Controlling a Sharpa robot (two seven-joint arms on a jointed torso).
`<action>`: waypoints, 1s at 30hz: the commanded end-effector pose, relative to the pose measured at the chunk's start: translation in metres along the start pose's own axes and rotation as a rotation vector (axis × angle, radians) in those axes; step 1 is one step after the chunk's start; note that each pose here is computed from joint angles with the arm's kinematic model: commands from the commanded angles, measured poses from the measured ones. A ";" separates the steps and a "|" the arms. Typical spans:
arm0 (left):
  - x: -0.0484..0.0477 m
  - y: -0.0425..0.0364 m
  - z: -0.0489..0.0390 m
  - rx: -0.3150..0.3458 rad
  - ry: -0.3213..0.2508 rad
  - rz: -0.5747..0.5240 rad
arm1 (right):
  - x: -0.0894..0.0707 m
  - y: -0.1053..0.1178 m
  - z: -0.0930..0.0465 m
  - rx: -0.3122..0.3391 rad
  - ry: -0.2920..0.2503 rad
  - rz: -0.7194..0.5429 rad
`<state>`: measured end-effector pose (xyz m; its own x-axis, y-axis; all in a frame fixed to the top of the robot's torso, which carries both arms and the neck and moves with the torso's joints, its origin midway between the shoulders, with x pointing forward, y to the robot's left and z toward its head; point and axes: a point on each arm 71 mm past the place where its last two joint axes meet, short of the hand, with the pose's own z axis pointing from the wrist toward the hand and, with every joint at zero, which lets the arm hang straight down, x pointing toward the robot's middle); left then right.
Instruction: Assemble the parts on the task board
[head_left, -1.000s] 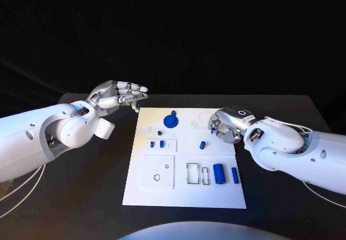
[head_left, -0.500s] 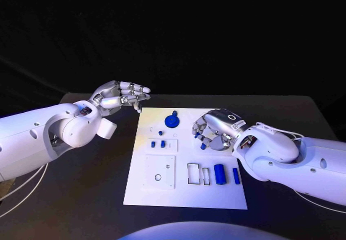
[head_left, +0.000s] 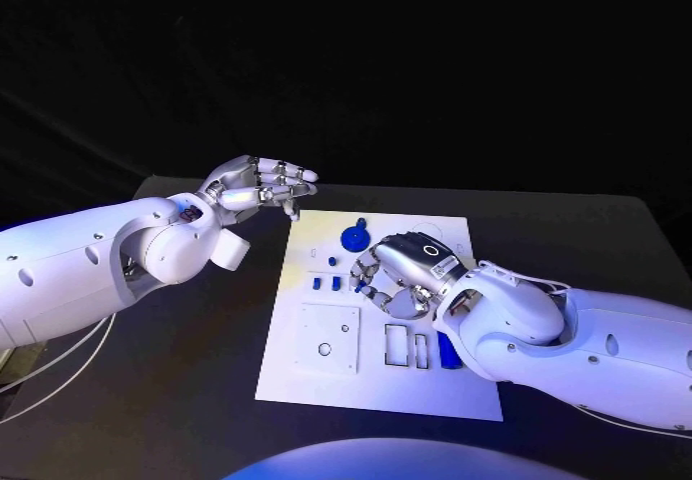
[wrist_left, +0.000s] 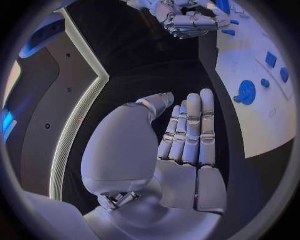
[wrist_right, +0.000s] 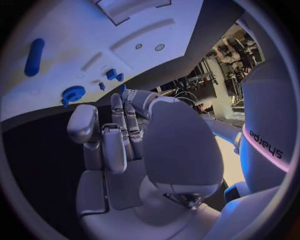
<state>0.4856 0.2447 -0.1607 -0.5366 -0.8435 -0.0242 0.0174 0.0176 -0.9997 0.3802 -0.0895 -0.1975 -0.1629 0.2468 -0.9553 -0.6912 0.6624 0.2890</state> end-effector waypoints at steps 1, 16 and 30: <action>0.0026 -0.0001 0.0017 0.008 0.020 -0.008 | 0.007 0.003 0.001 -0.024 0.018 -0.006; 0.0067 0.0020 0.0067 0.004 0.027 -0.028 | 0.036 0.008 0.005 -0.023 0.082 0.018; 0.0091 0.0030 0.0091 -0.004 0.041 -0.035 | 0.048 0.008 0.001 -0.011 0.111 0.030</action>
<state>0.4893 0.2349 -0.1644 -0.5515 -0.8342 -0.0062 0.0030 0.0055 -1.0000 0.3689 -0.0733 -0.2399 -0.2583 0.2085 -0.9433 -0.6814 0.6529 0.3309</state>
